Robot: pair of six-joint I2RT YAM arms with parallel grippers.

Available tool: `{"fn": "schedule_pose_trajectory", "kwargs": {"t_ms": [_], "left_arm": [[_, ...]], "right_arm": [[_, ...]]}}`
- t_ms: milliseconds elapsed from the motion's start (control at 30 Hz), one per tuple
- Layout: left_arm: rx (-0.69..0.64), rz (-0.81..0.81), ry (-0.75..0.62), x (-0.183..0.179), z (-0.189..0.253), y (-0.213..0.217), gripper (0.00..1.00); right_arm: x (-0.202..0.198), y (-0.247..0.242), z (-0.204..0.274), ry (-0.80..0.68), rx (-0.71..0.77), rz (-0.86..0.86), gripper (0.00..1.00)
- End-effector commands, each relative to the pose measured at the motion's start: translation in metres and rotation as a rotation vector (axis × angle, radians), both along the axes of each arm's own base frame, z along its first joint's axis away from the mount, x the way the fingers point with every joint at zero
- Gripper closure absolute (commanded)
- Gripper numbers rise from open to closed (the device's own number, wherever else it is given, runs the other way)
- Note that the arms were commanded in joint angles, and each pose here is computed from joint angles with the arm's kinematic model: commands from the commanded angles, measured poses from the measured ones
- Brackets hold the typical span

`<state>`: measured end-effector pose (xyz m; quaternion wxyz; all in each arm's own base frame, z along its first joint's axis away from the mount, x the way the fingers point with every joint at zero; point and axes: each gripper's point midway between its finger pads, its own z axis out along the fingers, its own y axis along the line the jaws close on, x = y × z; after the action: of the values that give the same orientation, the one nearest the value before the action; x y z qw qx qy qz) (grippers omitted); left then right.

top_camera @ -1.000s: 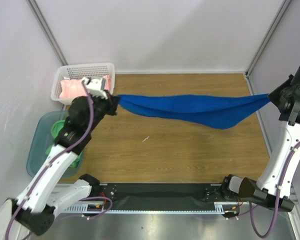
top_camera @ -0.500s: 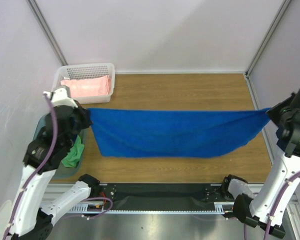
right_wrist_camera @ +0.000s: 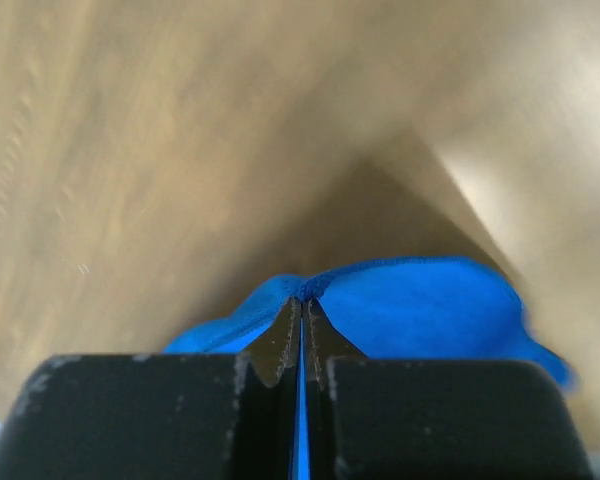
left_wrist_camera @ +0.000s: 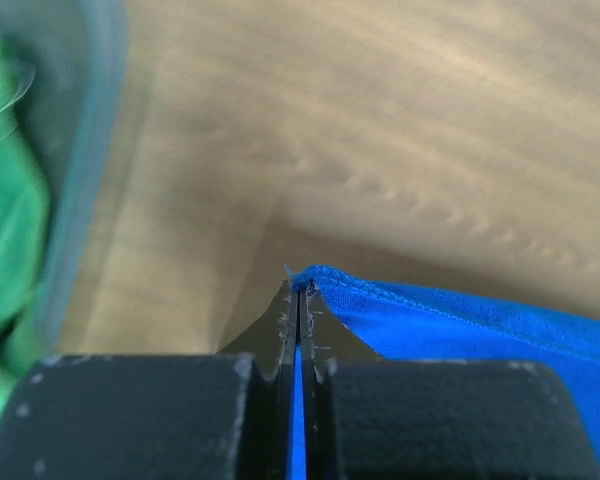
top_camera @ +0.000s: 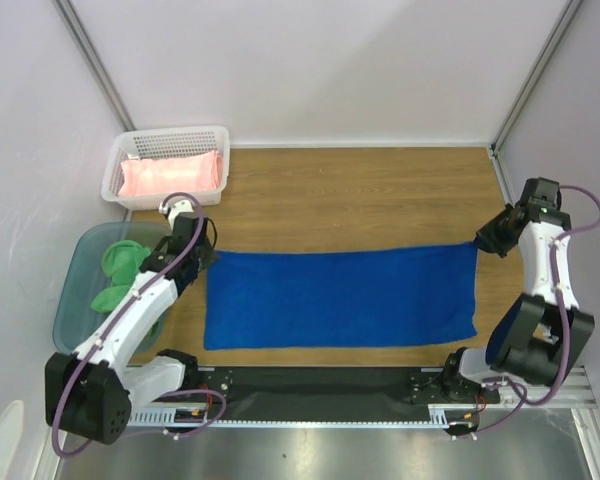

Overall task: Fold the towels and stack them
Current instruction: Flatten out the crumpled towel

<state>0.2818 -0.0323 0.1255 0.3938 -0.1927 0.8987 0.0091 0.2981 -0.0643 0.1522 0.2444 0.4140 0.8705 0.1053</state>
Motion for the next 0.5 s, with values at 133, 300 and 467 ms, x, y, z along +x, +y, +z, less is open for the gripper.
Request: {"fn": "schedule_pose_trajectory", "kwargs": {"t_ms": [133, 300, 467], "left_arm": [[0.011, 0.001, -0.151, 0.083, -0.001, -0.01, 1.0], [0.043, 0.004, -0.134, 0.113, -0.015, -0.011, 1.0], [0.064, 0.021, -0.094, 0.138, -0.029, -0.014, 1.0]], "right_arm": [[0.101, -0.029, -0.029, -0.144, -0.002, 0.077, 1.0], [0.133, -0.029, -0.062, -0.101, 0.073, 0.128, 1.0], [0.159, -0.032, -0.067, -0.126, 0.052, 0.136, 1.0]]}}
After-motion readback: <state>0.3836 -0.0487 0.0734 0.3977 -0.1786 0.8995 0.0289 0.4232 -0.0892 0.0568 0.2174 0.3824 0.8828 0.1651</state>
